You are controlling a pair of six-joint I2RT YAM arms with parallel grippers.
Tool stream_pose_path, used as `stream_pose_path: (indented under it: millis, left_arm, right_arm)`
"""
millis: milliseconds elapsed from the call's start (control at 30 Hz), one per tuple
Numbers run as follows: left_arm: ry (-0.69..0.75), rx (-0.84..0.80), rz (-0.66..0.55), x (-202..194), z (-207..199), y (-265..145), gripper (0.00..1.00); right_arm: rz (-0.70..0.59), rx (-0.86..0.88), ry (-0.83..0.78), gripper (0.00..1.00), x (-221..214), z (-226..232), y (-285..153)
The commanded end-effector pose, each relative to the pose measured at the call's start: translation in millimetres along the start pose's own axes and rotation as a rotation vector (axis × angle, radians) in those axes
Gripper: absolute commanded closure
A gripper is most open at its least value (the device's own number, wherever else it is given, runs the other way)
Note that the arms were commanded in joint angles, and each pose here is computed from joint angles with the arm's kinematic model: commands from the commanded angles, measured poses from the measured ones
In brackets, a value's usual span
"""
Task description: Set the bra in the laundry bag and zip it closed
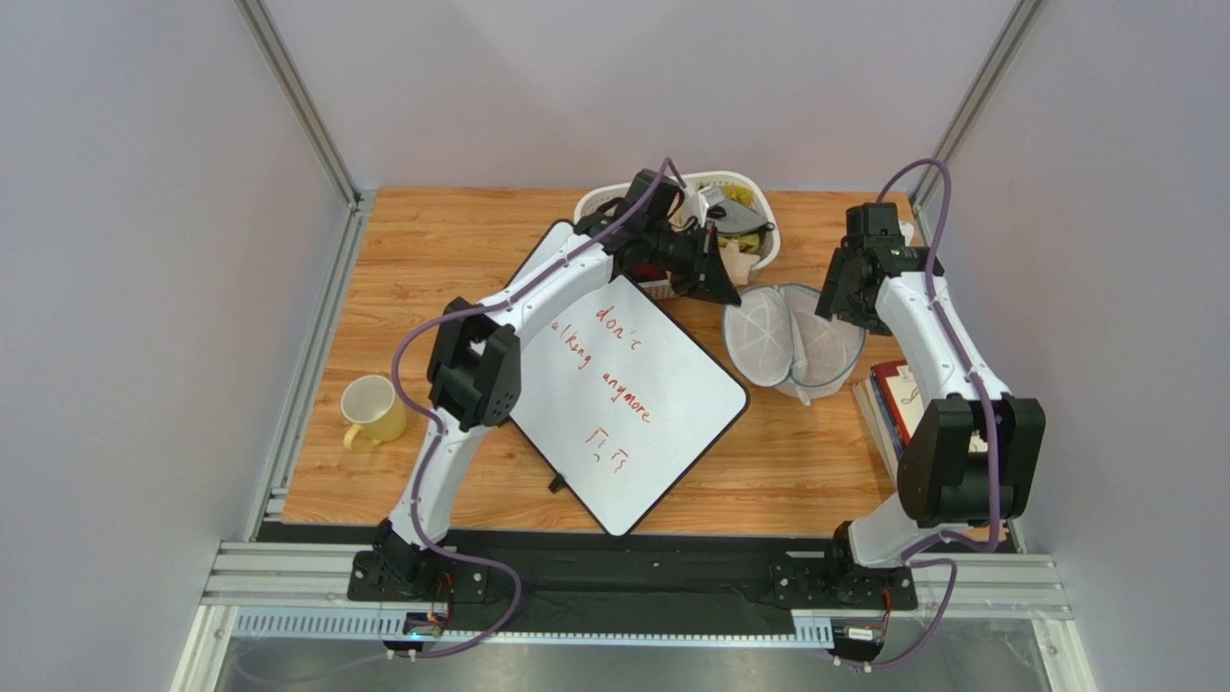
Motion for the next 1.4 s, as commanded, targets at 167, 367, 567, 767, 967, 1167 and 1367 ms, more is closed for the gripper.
stream_pose_path:
  millis: [167,367,567,767,967,1167,1367]
  left_arm:
    - [0.068,-0.023,-0.004,8,-20,-7,1.0]
    - [0.072,0.042,-0.005,6,-7,-7,0.97]
    - [0.159,0.233,-0.065,14,8,-21,0.68]
    - [0.222,0.281,-0.108,25,-4,-36,0.31]
    - [0.279,0.239,-0.143,27,-39,-55,0.23]
    - [0.339,0.184,-0.179,22,-75,-77,0.26]
    - [0.376,0.168,-0.218,12,-99,-99,0.27]
  right_arm:
    - [-0.008,-0.08,0.05,0.37,9,-25,23]
    - [0.03,-0.064,0.08,0.82,13,-27,39]
    - [0.031,-0.071,0.082,0.93,15,-35,36]
    - [0.046,-0.066,0.073,0.9,19,-34,31]
    - [0.068,-0.072,0.054,0.75,24,-32,32]
    - [0.094,-0.066,0.042,0.57,22,-31,33]
    - [0.04,-0.074,0.05,0.31,29,-33,15]
Point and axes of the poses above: each gripper's point midway between its finger pads, its own y axis out along the fingers, its own z axis along the line the jaws close on, x = y × z, the point moved 2 cm from there along -y, back along the fingers
